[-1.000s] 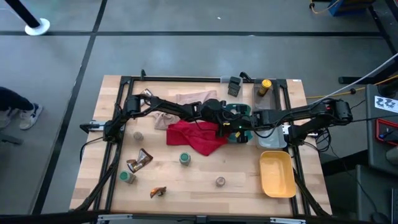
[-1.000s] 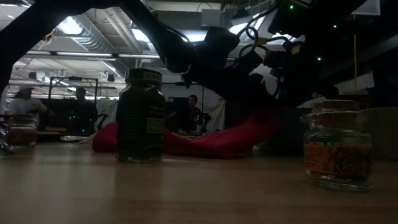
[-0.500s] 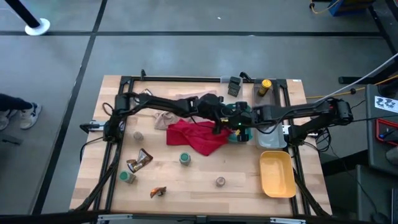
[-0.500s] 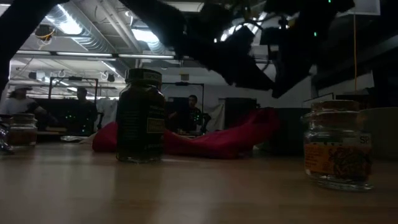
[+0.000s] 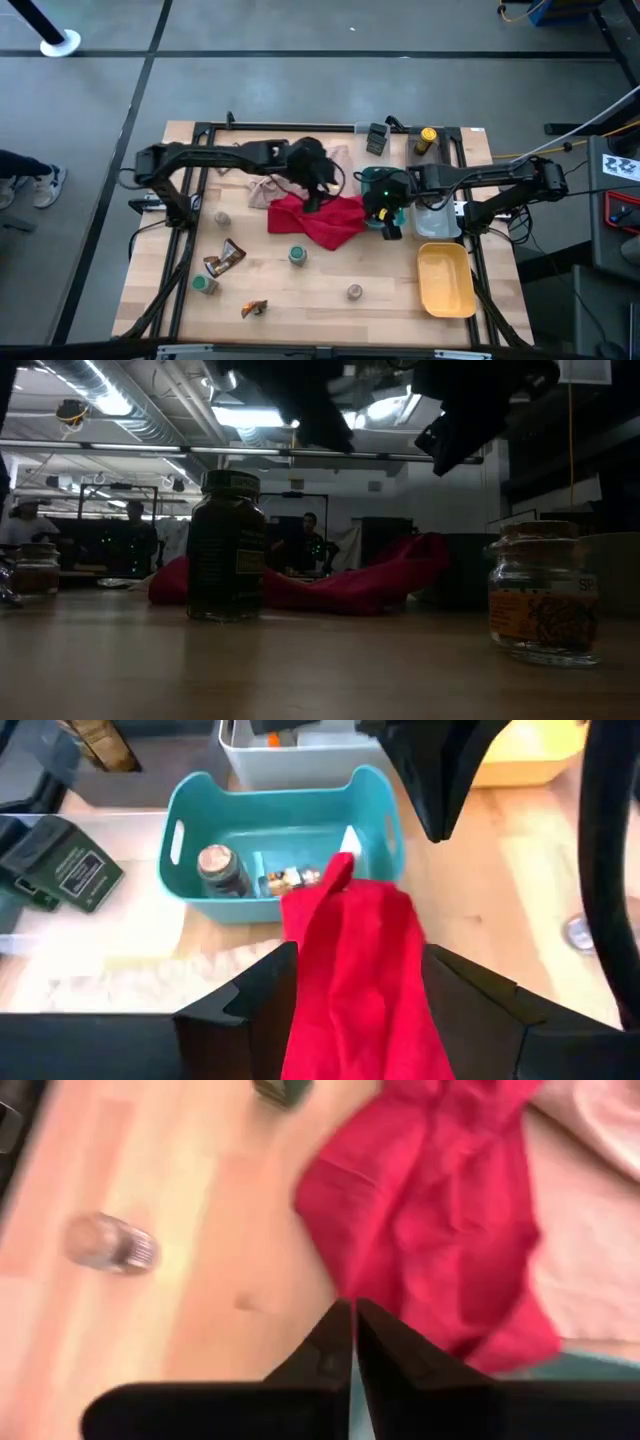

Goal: Sort spices by type
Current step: Put the bottom transparent seasoning bottle into the blue bin

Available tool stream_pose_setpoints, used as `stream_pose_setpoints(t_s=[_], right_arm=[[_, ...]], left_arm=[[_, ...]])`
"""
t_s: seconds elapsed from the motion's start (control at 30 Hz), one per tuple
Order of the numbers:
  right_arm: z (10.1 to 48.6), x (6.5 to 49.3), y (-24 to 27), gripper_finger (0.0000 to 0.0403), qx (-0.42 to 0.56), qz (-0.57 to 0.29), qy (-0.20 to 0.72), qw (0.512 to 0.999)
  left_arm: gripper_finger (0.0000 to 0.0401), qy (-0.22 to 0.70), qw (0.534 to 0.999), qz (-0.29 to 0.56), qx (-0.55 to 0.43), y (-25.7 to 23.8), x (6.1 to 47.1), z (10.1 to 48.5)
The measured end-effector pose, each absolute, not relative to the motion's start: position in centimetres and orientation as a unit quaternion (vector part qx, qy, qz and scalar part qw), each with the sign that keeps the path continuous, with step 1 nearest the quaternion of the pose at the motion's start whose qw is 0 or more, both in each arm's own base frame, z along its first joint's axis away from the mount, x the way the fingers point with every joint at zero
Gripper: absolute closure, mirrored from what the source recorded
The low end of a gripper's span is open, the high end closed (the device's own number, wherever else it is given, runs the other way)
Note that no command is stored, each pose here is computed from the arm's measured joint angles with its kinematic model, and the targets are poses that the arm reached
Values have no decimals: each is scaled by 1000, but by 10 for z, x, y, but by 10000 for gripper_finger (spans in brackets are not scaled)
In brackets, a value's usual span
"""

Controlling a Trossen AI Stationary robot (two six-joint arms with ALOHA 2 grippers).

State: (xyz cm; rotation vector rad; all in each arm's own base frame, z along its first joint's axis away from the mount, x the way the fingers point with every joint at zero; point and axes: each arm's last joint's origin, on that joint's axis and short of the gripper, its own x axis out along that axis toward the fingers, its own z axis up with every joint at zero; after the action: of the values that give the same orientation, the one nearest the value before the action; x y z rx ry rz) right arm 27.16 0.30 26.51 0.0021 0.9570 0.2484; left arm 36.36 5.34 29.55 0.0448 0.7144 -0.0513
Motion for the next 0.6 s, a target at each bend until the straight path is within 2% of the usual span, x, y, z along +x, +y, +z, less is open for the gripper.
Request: stream_pose_setpoints(t_s=[0.13,0.33,0.47,0.6], right_arm=[[269,275,6,347,59,141,437,886],[272,281,21,246,108,180,412,887],[276,283,46,182,101,228,392,885],[279,281,76,143,74,264,373,887]], left_arm=[[205,345,938,-20,9,49,334,302],[205,331,943,-8,-24,40,297,289],[205,328,943,-1,-59,35,278,275],[205,317,944,10,-87,29,265,261]])
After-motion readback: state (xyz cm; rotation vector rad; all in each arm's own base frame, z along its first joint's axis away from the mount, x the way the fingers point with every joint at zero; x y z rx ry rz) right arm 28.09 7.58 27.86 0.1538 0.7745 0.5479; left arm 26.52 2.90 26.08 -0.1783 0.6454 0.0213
